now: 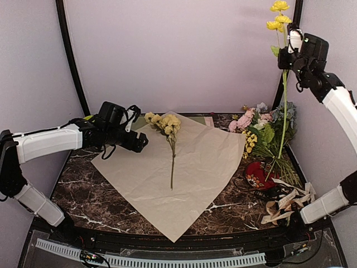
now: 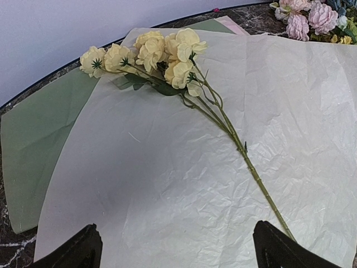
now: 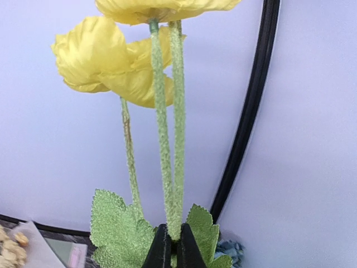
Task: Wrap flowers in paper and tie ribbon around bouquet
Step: Place the fake flower on the flattened wrapping paper.
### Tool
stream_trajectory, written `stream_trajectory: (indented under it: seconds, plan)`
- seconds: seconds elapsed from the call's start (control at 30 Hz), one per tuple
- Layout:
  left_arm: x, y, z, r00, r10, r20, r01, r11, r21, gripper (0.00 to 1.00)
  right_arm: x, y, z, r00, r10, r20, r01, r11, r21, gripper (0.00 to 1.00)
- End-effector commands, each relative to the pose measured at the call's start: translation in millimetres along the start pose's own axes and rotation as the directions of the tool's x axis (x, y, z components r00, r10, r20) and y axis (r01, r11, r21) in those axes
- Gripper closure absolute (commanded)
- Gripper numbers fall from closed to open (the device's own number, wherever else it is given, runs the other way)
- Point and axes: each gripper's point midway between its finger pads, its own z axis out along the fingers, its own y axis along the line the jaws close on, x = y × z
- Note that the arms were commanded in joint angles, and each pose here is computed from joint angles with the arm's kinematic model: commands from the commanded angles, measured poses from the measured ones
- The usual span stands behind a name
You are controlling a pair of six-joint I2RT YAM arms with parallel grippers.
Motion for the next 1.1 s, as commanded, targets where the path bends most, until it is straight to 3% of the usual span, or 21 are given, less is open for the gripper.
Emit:
stream_trajectory:
  seconds: [0.0,0.13,0.27,0.37,0.5,0.67,0.87,1.07]
  plan:
    - [-9.0,0.8,-2.8,1.000,0.009,0.011,-0.009,1.000,-0.003,0.03,-61.5,26.9,-46.0,0.958,0.214,0.191,-0.155,0.946,-0.284,1.00]
    - [-8.3,0.8,-2.3,1.000,0.011,0.006,-0.011,1.000,-0.003,0.03,-75.0,66.2,-67.4,0.902,0.422,0.091,-0.305,0.773,-0.557,1.00]
    - [-9.2,1.6,-3.2,1.000,0.011,0.009,-0.011,1.000,-0.007,0.03,-48.6,123.8,-53.8,0.802,0.560,-0.208,-0.549,0.553,-0.627,1.00]
    - [-10.2,0.5,-4.4,1.000,0.010,0.011,-0.010,1.000,-0.001,0.03,-32.7,189.7,-51.3,0.781,0.511,-0.358,-0.598,0.447,-0.665,1.00]
    - [-11.9,1.9,-7.1,1.000,0.012,0.018,-0.012,1.000,-0.008,0.03,-8.3,275.7,-51.5,0.783,0.401,-0.475,-0.613,0.376,-0.695,1.00]
    - [-13.9,2.7,-9.3,1.000,0.014,0.025,-0.014,1.000,-0.012,0.03,24.5,358.6,-56.8,0.737,0.319,-0.596,-0.672,0.254,-0.696,1.00]
    - [-13.3,0.8,-8.8,1.000,0.011,0.018,-0.011,1.000,-0.001,0.03,76.9,423.5,-44.8,0.778,0.218,-0.589,-0.626,0.350,-0.697,1.00]
    - [-12.8,1.5,-8.1,1.000,0.012,0.018,-0.012,1.000,-0.005,0.03,136.6,468.0,-34.2,0.722,0.131,-0.679,-0.670,0.378,-0.639,1.00]
